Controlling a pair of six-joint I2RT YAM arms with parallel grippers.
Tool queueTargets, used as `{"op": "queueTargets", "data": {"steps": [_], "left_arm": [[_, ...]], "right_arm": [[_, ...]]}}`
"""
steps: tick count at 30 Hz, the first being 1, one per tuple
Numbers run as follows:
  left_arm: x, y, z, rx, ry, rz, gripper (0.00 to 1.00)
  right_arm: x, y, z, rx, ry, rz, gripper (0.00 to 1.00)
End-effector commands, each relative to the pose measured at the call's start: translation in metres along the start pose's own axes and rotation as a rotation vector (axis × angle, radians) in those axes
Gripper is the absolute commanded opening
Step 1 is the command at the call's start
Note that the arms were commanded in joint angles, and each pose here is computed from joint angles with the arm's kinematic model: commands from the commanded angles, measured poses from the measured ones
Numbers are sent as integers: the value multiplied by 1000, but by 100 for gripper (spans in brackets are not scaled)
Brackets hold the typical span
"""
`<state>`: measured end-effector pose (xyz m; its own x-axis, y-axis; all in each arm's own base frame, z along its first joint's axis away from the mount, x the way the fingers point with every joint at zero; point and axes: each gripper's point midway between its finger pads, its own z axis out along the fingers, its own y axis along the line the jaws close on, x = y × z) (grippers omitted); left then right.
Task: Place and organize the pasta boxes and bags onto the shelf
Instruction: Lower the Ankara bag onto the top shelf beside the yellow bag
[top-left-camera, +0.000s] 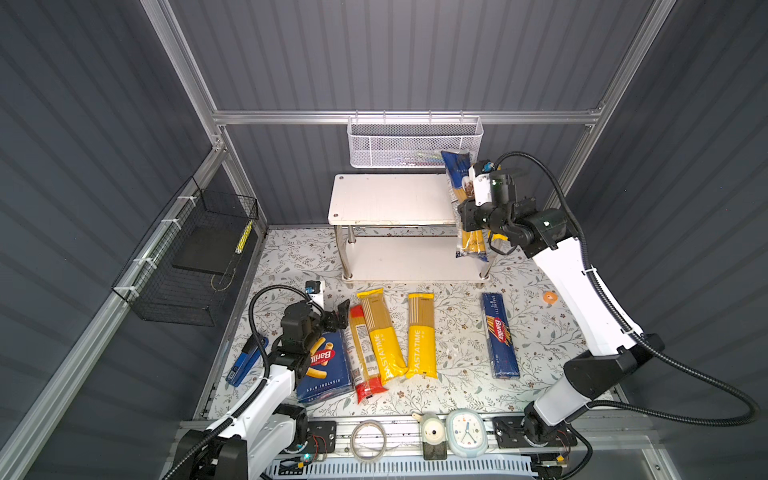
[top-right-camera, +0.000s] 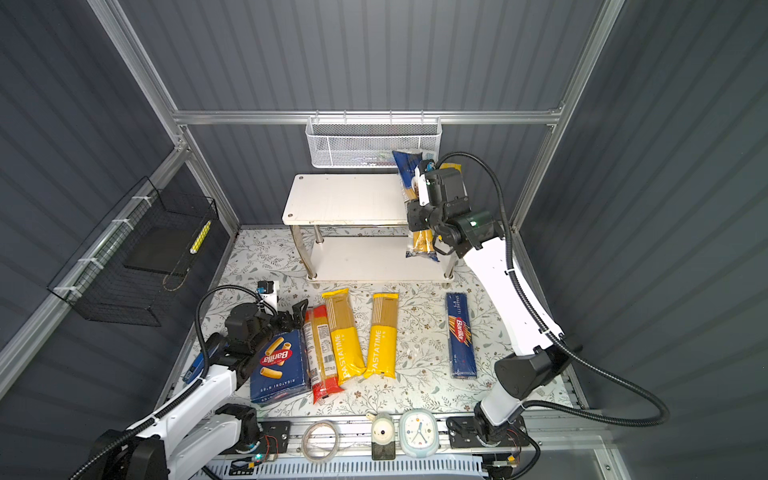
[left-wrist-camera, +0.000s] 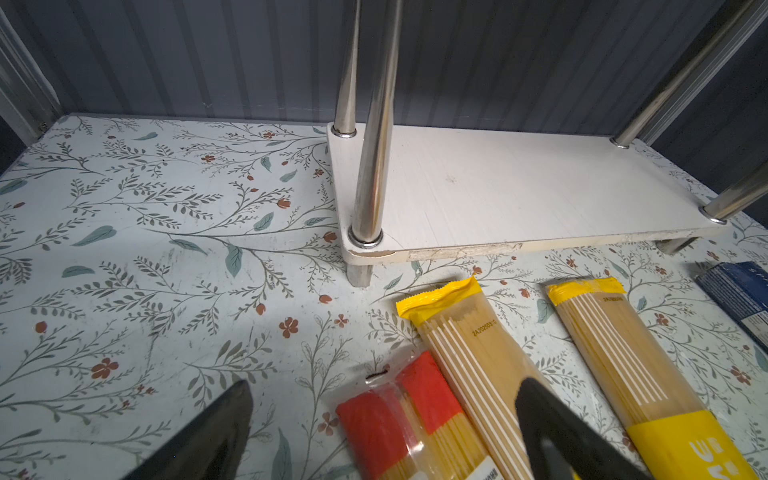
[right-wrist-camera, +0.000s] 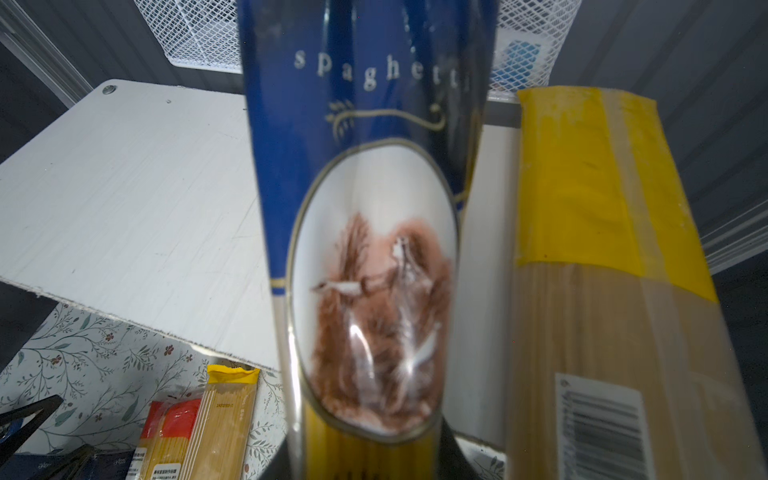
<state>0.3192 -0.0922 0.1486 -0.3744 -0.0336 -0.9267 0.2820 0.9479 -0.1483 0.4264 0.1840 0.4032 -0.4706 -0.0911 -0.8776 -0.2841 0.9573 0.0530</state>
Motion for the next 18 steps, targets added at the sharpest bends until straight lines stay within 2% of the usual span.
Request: {"op": "queueTargets", "data": {"steps": [1,18], "left_arm": [[2,1,0,-8,14,-8,100],[2,1,1,-9,15,-9,100]], "right_arm": [[-55,1,-27,-24,-183,4,15],[-57,-19,4,20,-145,35,18]]}}
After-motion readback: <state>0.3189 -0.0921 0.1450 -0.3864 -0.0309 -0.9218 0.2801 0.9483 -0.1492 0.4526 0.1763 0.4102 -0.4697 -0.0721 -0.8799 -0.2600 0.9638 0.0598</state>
